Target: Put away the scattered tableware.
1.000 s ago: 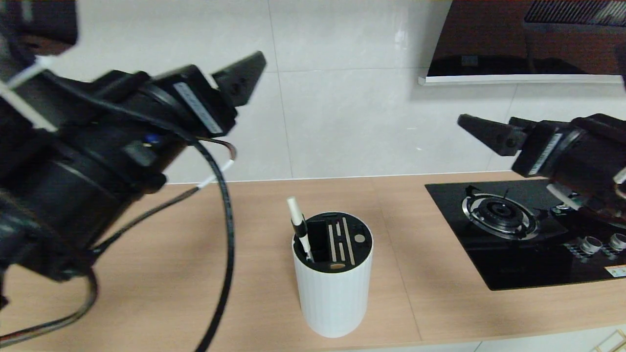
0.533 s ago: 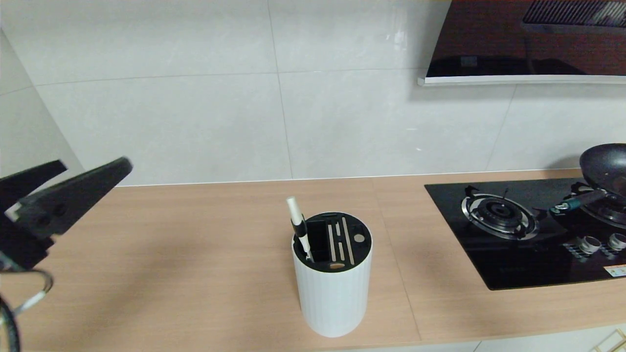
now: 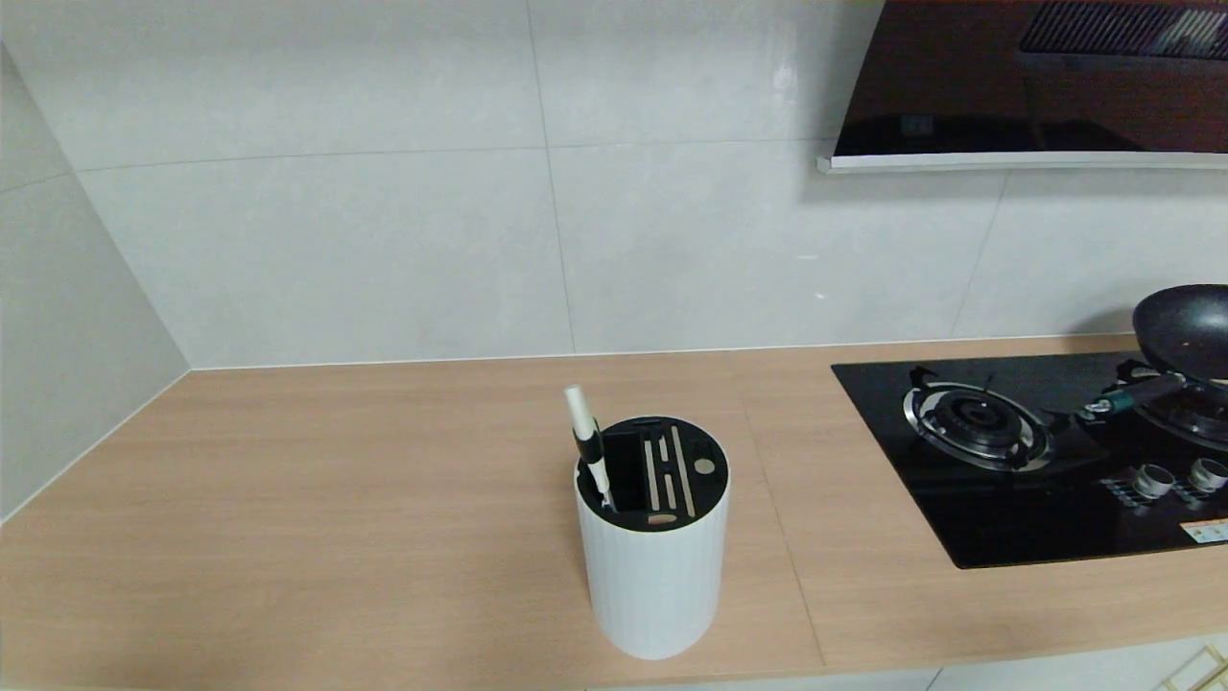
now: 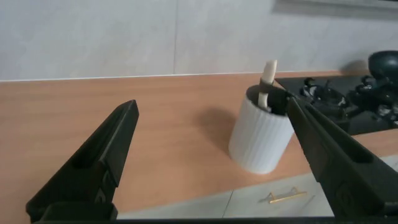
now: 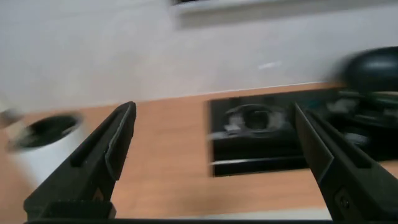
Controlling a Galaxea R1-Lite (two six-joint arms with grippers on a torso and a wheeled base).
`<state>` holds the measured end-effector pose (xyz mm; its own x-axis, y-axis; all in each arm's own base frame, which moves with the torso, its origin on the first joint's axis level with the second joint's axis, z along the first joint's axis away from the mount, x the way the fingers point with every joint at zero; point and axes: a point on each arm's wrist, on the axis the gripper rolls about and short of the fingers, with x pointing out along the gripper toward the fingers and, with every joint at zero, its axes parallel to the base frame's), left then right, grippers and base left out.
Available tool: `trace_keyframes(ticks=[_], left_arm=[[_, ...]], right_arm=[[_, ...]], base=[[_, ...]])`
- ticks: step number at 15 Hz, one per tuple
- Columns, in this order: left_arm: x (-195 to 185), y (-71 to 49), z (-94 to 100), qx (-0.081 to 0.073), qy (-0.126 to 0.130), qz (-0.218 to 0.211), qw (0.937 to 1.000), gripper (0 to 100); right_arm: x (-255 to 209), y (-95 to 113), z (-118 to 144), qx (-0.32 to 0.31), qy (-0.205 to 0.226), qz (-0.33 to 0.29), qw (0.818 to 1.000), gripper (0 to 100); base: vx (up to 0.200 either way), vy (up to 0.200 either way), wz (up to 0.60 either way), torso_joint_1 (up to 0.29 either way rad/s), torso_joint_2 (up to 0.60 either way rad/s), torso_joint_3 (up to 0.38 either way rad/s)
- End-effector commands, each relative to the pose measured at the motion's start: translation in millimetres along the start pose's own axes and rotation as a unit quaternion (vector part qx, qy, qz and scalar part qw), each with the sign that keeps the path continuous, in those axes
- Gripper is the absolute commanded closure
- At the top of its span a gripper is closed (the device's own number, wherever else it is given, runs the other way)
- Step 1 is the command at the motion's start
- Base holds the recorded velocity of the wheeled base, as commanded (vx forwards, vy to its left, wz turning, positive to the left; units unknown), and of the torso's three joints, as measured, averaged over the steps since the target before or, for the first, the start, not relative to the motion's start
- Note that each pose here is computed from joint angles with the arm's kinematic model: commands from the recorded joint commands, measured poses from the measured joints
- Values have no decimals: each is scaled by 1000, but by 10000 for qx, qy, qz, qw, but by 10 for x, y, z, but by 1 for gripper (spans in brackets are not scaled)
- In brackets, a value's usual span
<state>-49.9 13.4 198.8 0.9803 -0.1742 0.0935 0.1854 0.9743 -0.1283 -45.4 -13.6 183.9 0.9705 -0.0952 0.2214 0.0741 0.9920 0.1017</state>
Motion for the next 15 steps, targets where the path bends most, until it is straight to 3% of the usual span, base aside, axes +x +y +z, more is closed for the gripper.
trace_keyframes(ticks=[1, 3, 4, 5, 6, 8, 10, 11, 15], left_arm=[[-159, -27, -169, 43, -352, 639, 9973, 0], [-136, -37, -215, 35, -327, 1072, 9937, 0], [-194, -82, -303, 108, -490, 1332, 9898, 0], [-215, -92, -418, 250, -503, 1203, 9911, 0], [-138, -63, -561, 348, -215, 1239, 9914, 0], [5, 14, -851, 340, 146, 1463, 9886, 0], [98, 56, -1025, 432, 144, 1460, 9882, 0], [173, 88, -1154, 639, -123, 1418, 9878, 0], [173, 88, -1227, 711, 258, 1208, 9898, 0]], right_arm=[[-121, 38, -148, -138, -187, -583, 9980, 0], [-213, 53, -262, -172, -269, -435, 9985, 0], [-195, 46, -321, -144, -157, -541, 9983, 0], [-180, 40, -366, -164, -79, -638, 9978, 0], [-152, 34, -462, -200, 95, -657, 9976, 0], [-69, 9, -851, -352, 753, -718, 9940, 0], [-29, -4, -1050, -535, 871, -694, 9923, 0], [-25, -2, -1062, -565, 846, -651, 9927, 0], [-22, 21, -1064, -528, 881, -125, 9946, 0]], base=[[0, 0, 0, 0, 0, 0], [0, 0, 0, 0, 0, 0], [0, 0, 0, 0, 0, 0], [0, 0, 0, 0, 0, 0], [0, 0, 0, 0, 0, 0], [0, 0, 0, 0, 0, 0], [0, 0, 0, 0, 0, 0], [0, 0, 0, 0, 0, 0], [0, 0, 0, 0, 0, 0]])
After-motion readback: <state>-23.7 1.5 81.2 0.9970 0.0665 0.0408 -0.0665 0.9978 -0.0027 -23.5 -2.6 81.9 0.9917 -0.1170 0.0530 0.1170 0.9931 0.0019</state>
